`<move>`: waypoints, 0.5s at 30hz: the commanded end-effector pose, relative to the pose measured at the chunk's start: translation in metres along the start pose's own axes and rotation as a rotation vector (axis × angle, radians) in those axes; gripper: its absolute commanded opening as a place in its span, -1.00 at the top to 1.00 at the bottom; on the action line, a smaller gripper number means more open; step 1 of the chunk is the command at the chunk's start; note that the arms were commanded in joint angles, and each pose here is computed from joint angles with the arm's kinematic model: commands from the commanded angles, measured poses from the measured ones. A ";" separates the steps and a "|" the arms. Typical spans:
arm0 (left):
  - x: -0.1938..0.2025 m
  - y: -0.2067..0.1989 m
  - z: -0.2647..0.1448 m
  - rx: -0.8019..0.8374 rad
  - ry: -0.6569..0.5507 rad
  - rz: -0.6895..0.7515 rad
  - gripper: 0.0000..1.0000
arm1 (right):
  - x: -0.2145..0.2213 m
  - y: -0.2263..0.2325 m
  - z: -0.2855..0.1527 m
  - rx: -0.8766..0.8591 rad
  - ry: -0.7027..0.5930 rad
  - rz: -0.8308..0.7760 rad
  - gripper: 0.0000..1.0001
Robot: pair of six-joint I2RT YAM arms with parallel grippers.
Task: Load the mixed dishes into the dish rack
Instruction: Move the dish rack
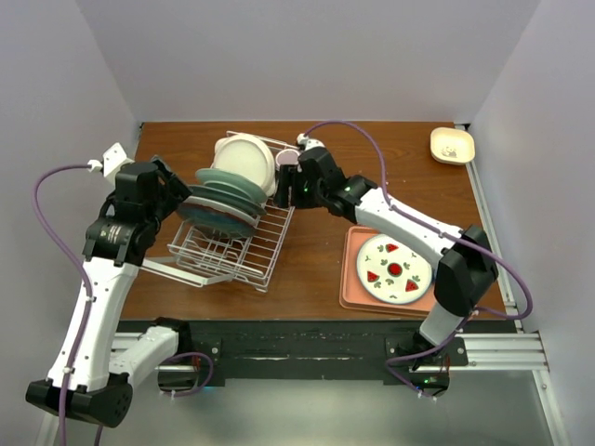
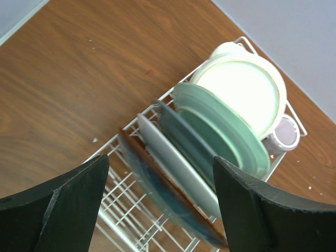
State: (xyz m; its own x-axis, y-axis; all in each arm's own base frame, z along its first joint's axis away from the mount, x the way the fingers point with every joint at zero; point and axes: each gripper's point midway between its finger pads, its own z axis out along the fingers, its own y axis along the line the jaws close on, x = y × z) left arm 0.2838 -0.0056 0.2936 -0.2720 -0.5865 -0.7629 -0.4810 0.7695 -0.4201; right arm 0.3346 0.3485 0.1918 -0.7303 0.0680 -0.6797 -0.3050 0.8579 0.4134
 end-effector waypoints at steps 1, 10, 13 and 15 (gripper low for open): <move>-0.015 0.024 -0.022 -0.081 -0.052 0.000 -0.70 | -0.072 -0.042 -0.005 0.078 -0.155 0.043 -0.29; 0.013 0.062 -0.030 -0.212 0.022 0.022 -0.71 | -0.134 -0.103 0.052 0.157 -0.178 -0.021 -0.21; 0.013 0.075 -0.042 -0.261 0.030 0.028 -0.71 | -0.137 -0.109 0.072 0.149 -0.160 -0.023 -0.18; 0.013 0.088 -0.053 -0.312 0.036 0.038 -0.71 | -0.138 -0.112 0.084 0.143 -0.158 -0.034 -0.15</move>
State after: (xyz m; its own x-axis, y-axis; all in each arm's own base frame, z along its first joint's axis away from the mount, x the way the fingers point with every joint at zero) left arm 0.2239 0.0224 0.2683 -0.3393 -0.5686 -0.7494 -0.6232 0.7326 -0.2737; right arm 0.5106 0.2719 0.1757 -0.6383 0.1548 -0.7541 -0.1463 0.9374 0.3162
